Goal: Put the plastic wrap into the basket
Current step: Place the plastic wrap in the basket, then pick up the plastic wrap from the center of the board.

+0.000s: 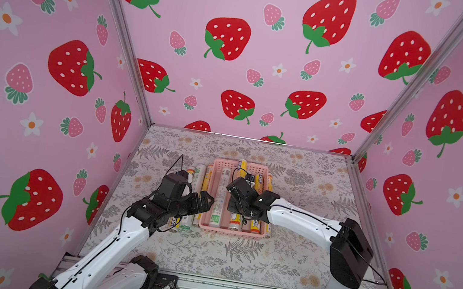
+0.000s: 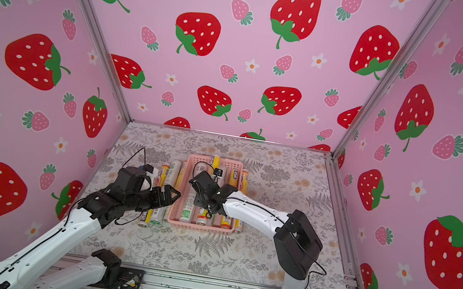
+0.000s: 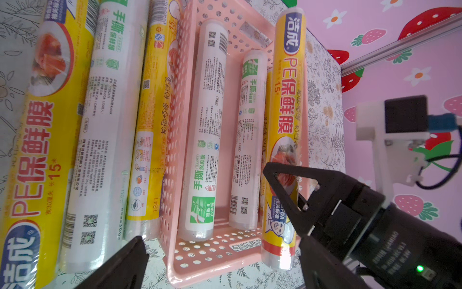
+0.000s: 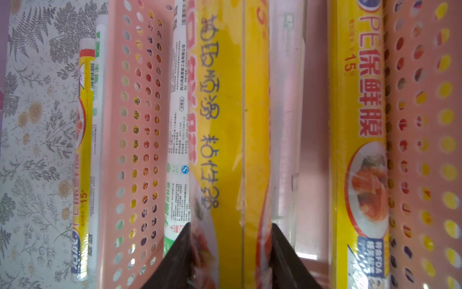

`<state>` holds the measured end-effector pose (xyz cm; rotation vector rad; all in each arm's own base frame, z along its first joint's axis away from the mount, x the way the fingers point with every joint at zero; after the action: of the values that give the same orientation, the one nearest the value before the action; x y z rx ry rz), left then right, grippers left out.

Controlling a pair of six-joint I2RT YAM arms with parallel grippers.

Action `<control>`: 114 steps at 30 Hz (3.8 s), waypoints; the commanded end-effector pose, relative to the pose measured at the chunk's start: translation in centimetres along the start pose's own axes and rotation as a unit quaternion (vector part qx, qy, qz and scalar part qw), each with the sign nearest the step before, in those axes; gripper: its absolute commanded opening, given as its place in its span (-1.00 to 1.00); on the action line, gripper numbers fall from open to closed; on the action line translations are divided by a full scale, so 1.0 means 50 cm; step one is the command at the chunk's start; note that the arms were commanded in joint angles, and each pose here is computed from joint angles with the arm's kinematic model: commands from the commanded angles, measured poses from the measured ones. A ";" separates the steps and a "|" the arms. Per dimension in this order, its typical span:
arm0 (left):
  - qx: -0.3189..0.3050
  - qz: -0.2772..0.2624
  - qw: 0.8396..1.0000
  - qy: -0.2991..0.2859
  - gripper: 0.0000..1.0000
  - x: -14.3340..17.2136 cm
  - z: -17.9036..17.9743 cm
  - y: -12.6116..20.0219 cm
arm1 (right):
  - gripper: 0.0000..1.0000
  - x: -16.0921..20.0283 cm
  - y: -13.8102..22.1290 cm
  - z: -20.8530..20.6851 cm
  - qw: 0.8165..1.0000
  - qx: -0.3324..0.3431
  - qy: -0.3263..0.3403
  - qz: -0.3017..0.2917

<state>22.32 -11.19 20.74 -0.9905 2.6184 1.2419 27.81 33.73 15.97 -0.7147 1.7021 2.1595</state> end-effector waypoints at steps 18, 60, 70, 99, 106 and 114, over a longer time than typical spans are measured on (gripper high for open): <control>0.000 -0.018 1.000 -0.013 0.99 0.002 0.001 0.038 | -0.40 -0.005 -0.088 0.029 0.999 0.048 0.010 -0.012; -0.067 -0.001 0.998 -0.006 0.95 0.022 0.052 0.030 | 0.27 -0.048 0.102 -0.083 0.992 0.048 0.071 -0.092; -0.057 0.018 0.998 0.009 0.94 0.040 0.049 -0.007 | 0.33 0.021 0.098 -0.279 0.998 0.032 0.021 -0.043; -0.095 0.034 0.995 -0.018 0.96 0.055 0.034 -0.065 | 0.31 0.088 -0.070 -0.386 0.997 0.045 -0.019 0.054; -0.101 0.032 0.994 -0.024 0.96 0.053 0.033 -0.061 | 0.29 0.101 -0.066 -0.414 0.994 0.088 -0.033 0.057; -0.103 0.032 0.994 -0.026 0.96 0.058 0.033 -0.060 | 0.29 0.108 -0.017 -0.444 0.991 0.123 -0.034 0.042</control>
<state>21.16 -12.81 15.47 -0.8710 2.5676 1.5754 29.08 13.51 7.66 -0.5156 1.8961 2.0135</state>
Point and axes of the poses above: each gripper's point midway between its finger pads, its own y axis back along the fingers, its own z axis along the line the jaws close on, x = y × z, the point moved 5 cm from there along y, back along the fingers, and after that the axes turned 12 degrees about y, right-handed, at the moved point
